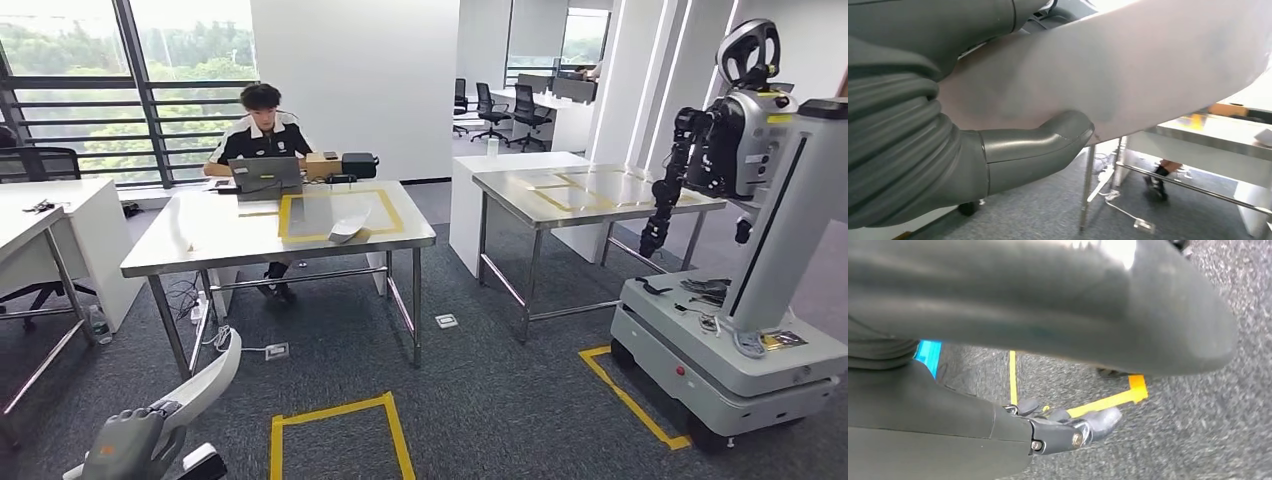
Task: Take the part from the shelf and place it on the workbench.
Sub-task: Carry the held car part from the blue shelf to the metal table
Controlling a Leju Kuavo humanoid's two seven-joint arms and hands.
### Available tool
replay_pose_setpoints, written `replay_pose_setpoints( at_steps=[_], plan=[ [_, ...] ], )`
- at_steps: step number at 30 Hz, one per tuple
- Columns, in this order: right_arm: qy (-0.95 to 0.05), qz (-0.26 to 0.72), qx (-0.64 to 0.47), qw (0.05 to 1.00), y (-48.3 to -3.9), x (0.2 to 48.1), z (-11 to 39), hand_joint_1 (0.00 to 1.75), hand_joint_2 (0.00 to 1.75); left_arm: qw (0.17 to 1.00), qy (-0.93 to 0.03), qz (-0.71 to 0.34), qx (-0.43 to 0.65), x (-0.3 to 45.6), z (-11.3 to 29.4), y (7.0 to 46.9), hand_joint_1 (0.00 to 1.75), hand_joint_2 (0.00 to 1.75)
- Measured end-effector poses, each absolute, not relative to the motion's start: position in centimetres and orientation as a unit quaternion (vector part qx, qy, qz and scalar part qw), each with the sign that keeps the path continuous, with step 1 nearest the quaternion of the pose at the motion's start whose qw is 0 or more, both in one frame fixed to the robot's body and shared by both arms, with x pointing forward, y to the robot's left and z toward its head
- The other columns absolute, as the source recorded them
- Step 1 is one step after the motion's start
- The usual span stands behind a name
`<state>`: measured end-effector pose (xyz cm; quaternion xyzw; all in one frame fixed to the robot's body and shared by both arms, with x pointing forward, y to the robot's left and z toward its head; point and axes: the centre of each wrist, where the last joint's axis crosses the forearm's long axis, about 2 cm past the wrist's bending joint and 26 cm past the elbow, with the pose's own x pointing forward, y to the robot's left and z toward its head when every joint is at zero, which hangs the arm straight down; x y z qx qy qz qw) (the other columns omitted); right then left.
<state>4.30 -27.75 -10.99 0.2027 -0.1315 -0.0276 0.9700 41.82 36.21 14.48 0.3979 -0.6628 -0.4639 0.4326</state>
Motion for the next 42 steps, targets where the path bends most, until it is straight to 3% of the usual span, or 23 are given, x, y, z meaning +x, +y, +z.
replay_pose_setpoints(
  at_steps=[12,42],
  plan=[
    [-0.129,-0.025,0.204,0.970,-27.8,4.2,-11.0,0.00,0.00,0.452,-0.671,-0.470,0.353,41.9,14.6,36.8,1.75,1.75],
    [-0.131,-0.031,0.203,0.970,-27.2,4.1,-11.0,0.00,0.00,0.447,-0.677,-0.465,0.355,43.0,16.2,37.0,1.75,1.75]
  ],
)
